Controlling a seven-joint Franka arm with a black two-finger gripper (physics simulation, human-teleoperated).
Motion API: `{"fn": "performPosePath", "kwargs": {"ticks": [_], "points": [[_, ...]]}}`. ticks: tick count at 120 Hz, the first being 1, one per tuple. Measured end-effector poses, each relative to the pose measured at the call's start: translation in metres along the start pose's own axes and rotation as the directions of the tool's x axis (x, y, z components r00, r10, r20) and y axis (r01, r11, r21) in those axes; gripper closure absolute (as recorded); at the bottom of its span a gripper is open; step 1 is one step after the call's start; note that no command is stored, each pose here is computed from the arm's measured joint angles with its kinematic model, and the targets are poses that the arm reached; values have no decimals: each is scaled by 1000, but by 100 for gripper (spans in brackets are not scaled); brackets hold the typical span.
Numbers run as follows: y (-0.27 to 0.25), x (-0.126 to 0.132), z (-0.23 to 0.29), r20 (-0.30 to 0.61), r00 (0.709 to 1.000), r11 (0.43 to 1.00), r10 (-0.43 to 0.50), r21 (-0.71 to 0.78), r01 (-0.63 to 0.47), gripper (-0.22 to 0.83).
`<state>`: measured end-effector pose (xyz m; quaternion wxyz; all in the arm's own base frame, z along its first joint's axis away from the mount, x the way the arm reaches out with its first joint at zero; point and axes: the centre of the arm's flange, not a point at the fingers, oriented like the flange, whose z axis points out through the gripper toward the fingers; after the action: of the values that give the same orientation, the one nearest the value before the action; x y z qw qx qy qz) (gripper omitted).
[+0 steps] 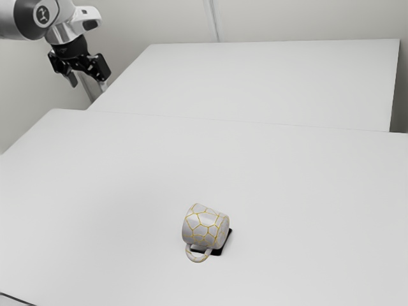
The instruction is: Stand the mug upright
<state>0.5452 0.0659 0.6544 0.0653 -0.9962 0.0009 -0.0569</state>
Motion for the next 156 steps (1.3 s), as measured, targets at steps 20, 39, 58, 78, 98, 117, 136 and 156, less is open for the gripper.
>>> {"fn": "performPosePath", "kwargs": {"ticks": [20,39,58,78,98,117,136,156], "points": [[-2,1,0,-4,1000,1000,-3,-5,3,0],[3,4,23,20,1000,1000,-1,-27,2,0],[17,-5,80,120,992,979,-27,-198,51,0],[17,-24,165,293,950,894,-108,-390,222,0],[21,-41,245,470,865,767,-179,-484,421,0],[57,-46,279,567,804,692,-178,-510,512,0],[79,-47,304,647,737,624,-196,-498,603,0],[110,-59,328,727,657,549,-197,-474,688,0]]}}
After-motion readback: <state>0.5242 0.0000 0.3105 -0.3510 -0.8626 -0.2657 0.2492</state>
